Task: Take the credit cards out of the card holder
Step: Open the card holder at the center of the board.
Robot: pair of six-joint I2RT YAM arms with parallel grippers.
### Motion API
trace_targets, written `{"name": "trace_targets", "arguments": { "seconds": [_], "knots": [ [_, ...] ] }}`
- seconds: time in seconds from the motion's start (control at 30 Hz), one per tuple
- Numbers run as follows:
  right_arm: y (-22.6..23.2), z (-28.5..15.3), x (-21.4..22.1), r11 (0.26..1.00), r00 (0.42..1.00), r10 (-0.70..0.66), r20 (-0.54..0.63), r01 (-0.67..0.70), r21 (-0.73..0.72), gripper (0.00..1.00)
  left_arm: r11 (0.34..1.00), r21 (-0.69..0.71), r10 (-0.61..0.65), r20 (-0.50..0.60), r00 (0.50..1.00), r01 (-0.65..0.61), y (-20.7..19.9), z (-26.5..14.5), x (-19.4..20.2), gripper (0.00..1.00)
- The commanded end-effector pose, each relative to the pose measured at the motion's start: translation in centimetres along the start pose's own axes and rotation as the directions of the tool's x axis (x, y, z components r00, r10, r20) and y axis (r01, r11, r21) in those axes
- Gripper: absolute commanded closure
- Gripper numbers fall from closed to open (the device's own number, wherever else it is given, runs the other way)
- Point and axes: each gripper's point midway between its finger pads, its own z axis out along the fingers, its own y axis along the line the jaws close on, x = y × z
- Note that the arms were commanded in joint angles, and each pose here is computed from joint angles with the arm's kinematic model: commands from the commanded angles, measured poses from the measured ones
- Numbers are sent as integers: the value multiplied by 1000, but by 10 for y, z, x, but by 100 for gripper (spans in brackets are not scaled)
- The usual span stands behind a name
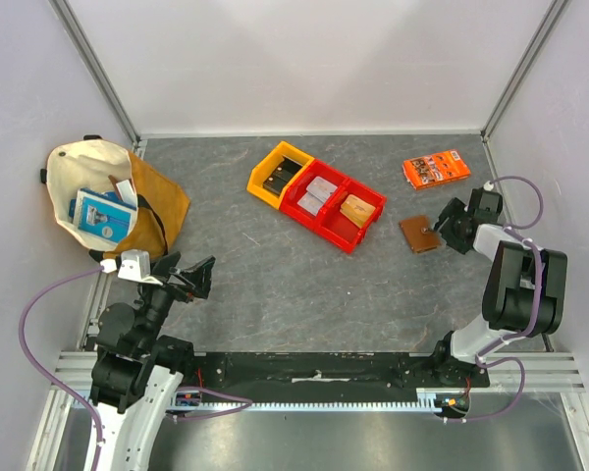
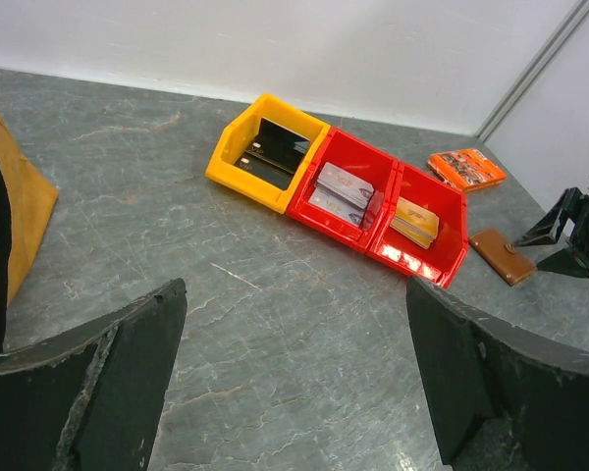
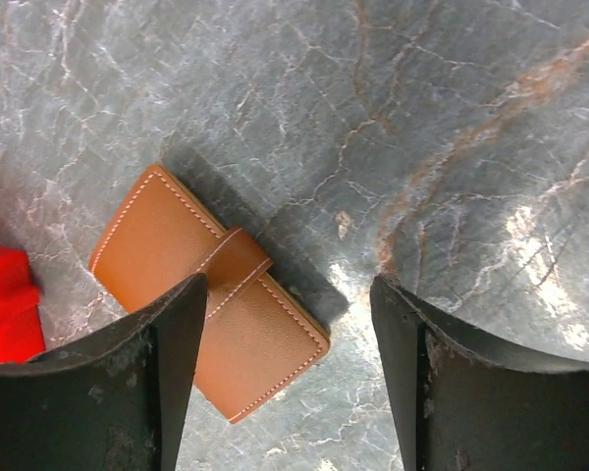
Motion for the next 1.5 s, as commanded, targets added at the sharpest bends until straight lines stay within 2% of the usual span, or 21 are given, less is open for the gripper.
{"name": "trace_targets", "arguments": {
  "seconds": [0.0,0.2,0.47,0.7,0.77,0.87,1.0,1.1,1.2,1.47],
  "knots": [
    [14,0,9,996,1000,-2,-28,-1,-86,23,999,44,-22,133,991,16,-11,-19,-30,2],
    [25,-5,-6,990,993,-120,2,120,-76,11,999,40,-23,127,992,18,-10,-17,-29,2],
    [34,7,1,956,950,-294,-106,294,-15,13,999,38,-21,118,993,17,-10,-14,-28,3],
    [23,15,13,938,926,-338,-168,346,24,21,999,44,-21,112,993,16,-11,-13,-27,3],
    [23,16,15,937,924,-340,-174,349,25,26,999,45,-21,110,994,16,-11,-13,-27,3],
    [23,11,19,929,917,-355,-179,368,41,41,999,46,-21,107,994,16,-11,-12,-26,3],
    [29,-4,39,923,907,-365,-209,383,48,50,998,55,-21,106,994,15,-13,-12,-26,4],
    [27,-17,55,917,901,-370,-225,394,67,51,998,55,-22,105,994,16,-13,-11,-26,4],
    [46,-34,80,909,885,-403,-231,417,12,54,998,65,-22,98,995,15,-15,-11,-25,5],
    [77,-81,125,916,895,-400,-199,400,-42,54,994,102,-44,73,996,36,-22,-4,-21,5]
  ]
}}
